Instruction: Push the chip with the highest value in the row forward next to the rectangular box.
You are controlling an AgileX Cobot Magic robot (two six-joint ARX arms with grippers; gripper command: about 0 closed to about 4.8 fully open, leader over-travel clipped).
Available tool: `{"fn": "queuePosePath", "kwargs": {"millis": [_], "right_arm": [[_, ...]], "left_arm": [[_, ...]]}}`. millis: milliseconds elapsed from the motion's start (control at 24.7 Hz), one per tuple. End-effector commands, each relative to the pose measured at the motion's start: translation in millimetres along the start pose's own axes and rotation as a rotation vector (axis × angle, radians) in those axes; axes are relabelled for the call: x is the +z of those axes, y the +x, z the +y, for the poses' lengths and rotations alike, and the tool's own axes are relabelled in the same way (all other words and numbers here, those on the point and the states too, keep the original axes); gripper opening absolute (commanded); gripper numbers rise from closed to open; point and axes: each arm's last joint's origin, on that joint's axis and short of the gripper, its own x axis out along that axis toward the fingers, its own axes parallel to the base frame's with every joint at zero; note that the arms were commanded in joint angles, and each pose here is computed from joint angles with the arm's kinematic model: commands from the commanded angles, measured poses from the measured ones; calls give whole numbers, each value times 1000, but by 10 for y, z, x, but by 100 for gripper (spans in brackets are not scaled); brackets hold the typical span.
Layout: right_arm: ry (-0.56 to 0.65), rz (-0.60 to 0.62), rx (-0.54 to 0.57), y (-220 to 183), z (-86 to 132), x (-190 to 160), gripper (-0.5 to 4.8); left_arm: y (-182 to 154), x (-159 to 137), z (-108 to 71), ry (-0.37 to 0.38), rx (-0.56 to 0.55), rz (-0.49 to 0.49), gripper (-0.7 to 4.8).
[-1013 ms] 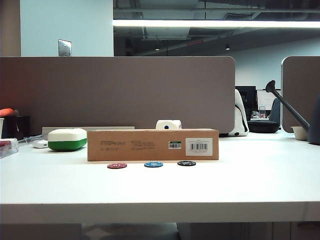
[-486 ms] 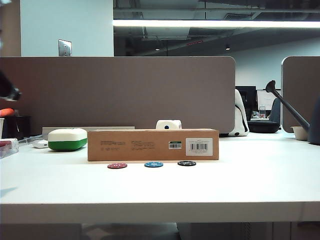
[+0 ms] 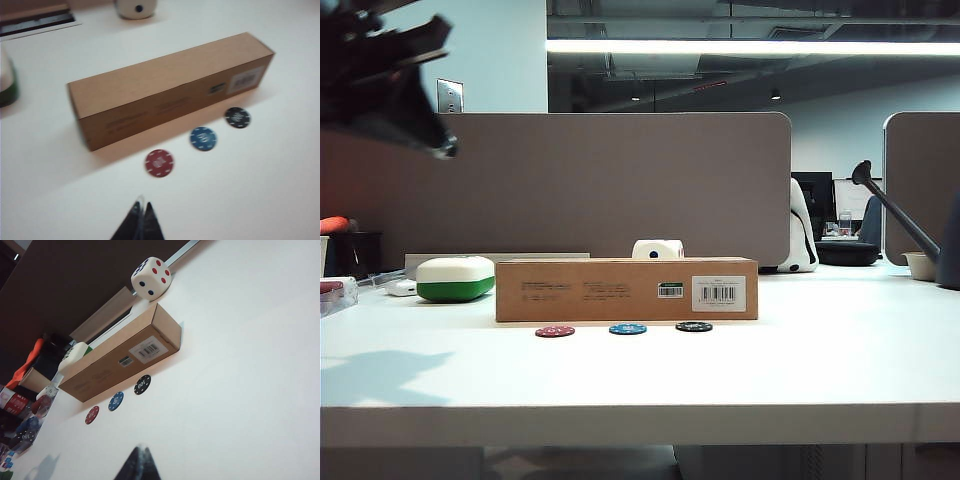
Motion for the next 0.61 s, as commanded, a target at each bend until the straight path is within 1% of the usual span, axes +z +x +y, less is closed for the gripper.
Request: {"fn": "queuePosePath", "kwargs": {"millis": [41,203,243,365,405,446,486,527,608], "right_arm": [[1,14,27,5,2,-8,-9],[1,14,27,5,2,-8,-9],[1,14,27,5,2,-8,-9],[18,14,26,5,3,-7,-9],[52,15,29,4,5,-6,-9],[124,15,51,1,24,8,-9],[149,5,72,-3,47,31,-9],[162,-7,82,-12,72,58,-9],[148,-47,107,-51,164,153,-10]], "left_arm": [[57,47,-106,16,-48,-21,-5],[116,16,-281,49,-119,-3,-5],[128,-5,-370,66,-155,9,-5],[129,-32,-494,90,-208,23,-5],[127,-33,-500,91,-214,24,-5],[126,-32,-504,91,-228,24,-5],[126,-32,-504,90,-228,23,-5],[126,-32,-503,90,-227,23,-5],[126,-33,-502,90,-225,24,-5]]}}
